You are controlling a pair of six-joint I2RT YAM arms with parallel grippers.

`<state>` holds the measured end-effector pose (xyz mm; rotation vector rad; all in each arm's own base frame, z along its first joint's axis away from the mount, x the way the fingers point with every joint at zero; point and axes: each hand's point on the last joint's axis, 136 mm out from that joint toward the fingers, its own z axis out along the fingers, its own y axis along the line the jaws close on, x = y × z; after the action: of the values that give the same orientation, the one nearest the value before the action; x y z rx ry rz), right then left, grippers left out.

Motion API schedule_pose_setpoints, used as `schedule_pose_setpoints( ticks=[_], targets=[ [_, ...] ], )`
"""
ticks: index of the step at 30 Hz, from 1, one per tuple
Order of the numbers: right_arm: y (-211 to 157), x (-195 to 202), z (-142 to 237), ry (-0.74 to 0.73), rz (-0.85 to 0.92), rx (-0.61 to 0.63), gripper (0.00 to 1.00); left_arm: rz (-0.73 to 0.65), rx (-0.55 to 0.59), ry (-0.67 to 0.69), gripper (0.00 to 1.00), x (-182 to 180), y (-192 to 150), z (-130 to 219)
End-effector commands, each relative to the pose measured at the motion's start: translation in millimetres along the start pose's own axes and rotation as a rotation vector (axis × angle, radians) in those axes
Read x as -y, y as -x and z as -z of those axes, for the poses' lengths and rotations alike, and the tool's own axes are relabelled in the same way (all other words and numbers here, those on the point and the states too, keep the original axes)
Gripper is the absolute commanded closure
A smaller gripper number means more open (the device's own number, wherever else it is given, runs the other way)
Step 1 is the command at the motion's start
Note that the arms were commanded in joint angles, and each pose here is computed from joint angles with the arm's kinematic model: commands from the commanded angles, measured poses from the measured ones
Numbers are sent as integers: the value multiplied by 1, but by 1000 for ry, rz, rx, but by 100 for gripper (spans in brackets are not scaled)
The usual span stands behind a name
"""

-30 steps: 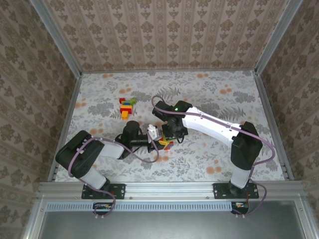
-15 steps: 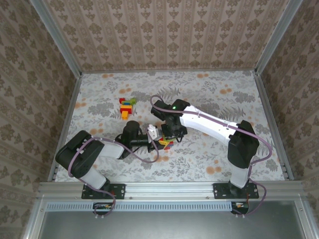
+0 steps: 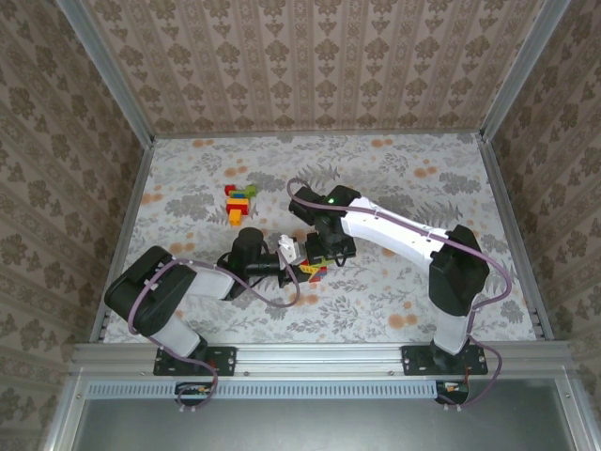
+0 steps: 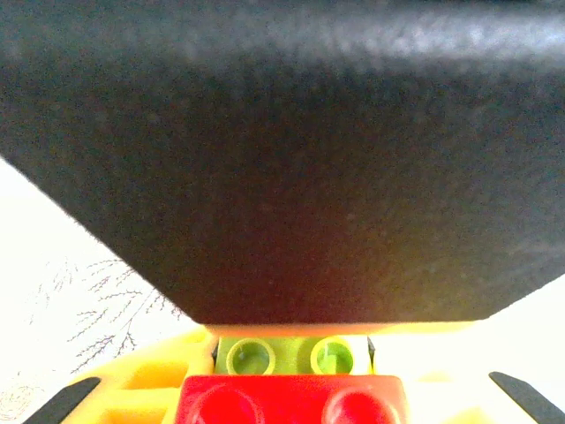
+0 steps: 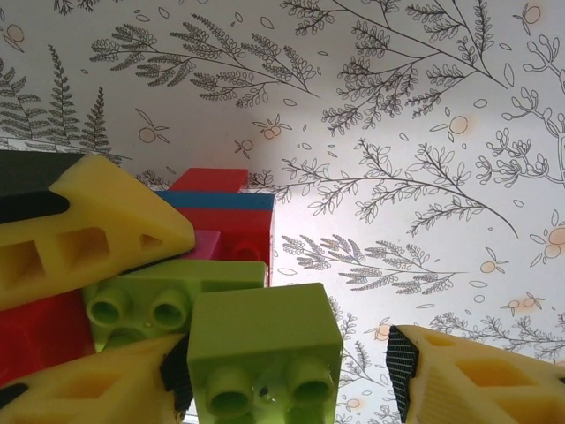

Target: Assemble a carrot with lego

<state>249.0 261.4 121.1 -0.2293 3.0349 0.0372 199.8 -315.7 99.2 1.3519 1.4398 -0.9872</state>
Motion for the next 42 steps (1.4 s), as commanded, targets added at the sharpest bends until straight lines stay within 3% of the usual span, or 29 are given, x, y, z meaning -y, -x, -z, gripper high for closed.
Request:
schedule_pose_setpoints(
  ticks=[1,13,20,26,31,42],
  targets=[
    [11,-23,-4,83,18,50,34,28,-103,-11,78,7,-29,-6],
    [14,-14,34,130,32,148,30,33,-112,-9,78,5,-31,-7],
    [16,43,38,68,-99,226,30,36,-117,-8,79,4,-32,-7],
    [1,100,30,30,-221,252,31,35,-119,-6,79,4,-32,-7],
    [-6,141,8,-97,-259,186,33,32,-117,-10,79,4,-31,-8],
    [20,188,-48,-218,-113,74,35,35,-118,-8,79,4,-31,-8]
  ],
)
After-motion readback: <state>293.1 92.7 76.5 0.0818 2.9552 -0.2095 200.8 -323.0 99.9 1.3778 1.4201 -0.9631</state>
